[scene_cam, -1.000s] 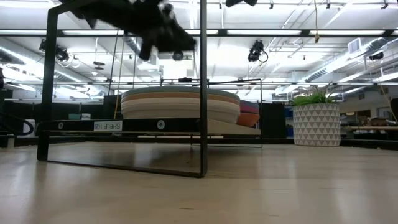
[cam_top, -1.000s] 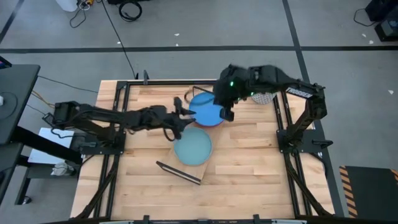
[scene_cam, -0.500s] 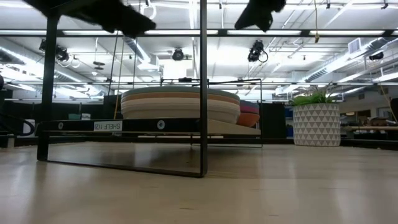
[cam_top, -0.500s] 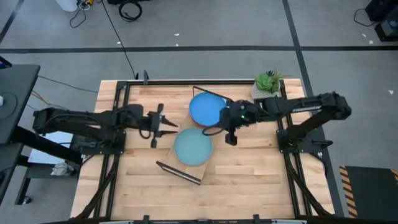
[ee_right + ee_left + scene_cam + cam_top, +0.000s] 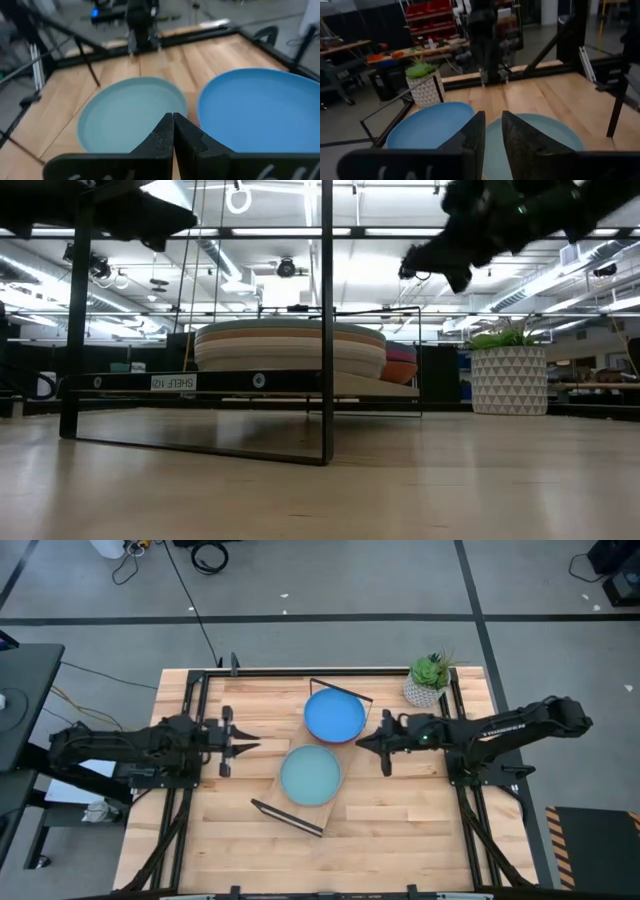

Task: Place and stack plates onto a shelf
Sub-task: Return to Home Position

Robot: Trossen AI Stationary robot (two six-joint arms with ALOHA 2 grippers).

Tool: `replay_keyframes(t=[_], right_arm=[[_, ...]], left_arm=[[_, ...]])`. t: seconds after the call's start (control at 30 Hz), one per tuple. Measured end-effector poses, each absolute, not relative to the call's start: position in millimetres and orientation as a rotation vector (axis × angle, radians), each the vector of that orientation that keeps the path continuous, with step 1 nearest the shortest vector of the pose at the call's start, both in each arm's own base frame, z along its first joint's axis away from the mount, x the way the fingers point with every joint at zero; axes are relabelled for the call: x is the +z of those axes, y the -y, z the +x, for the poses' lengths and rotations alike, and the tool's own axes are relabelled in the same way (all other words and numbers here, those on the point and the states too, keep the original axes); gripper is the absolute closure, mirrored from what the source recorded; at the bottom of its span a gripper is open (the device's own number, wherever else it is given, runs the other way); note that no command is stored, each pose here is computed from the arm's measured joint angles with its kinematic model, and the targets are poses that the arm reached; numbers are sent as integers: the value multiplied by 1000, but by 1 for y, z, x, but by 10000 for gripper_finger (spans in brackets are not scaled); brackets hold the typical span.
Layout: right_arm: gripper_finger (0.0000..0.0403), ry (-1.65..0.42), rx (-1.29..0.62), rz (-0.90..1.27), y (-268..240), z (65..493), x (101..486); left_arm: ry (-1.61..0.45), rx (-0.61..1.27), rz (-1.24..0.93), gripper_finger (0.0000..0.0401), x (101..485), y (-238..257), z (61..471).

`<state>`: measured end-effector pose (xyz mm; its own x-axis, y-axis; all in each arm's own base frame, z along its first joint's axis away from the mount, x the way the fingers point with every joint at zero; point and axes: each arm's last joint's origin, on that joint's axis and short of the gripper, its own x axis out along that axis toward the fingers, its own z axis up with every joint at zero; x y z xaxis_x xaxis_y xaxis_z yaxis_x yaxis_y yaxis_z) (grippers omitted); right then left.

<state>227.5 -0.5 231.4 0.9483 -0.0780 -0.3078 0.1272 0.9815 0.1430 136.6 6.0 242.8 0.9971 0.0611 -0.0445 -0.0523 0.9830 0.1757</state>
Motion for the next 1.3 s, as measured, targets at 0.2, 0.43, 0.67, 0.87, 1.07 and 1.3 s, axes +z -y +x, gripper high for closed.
replay_keyframes(t=[0.2, 0.43, 0.67, 0.87, 1.07, 1.3], right_arm=[[392, -141, -143, 213, 13, 199, 212], [392, -84, -120, 225, 24, 177, 205], [392, -43, -162, 267, 29, 163, 198], [392, -23, -155, 227, 28, 160, 197], [392, -21, -171, 186, 29, 160, 197], [392, -22, -174, 184, 29, 160, 197]], left_arm=[[30, 57, 142, 342, 242, -1, 121], [101, 54, 131, 351, 248, 3, 112], [83, 30, 102, 351, 246, 6, 111], [86, -31, 26, 351, 237, 13, 113], [111, -69, -32, 351, 216, 17, 114], [169, -95, -98, 351, 221, 18, 105]])
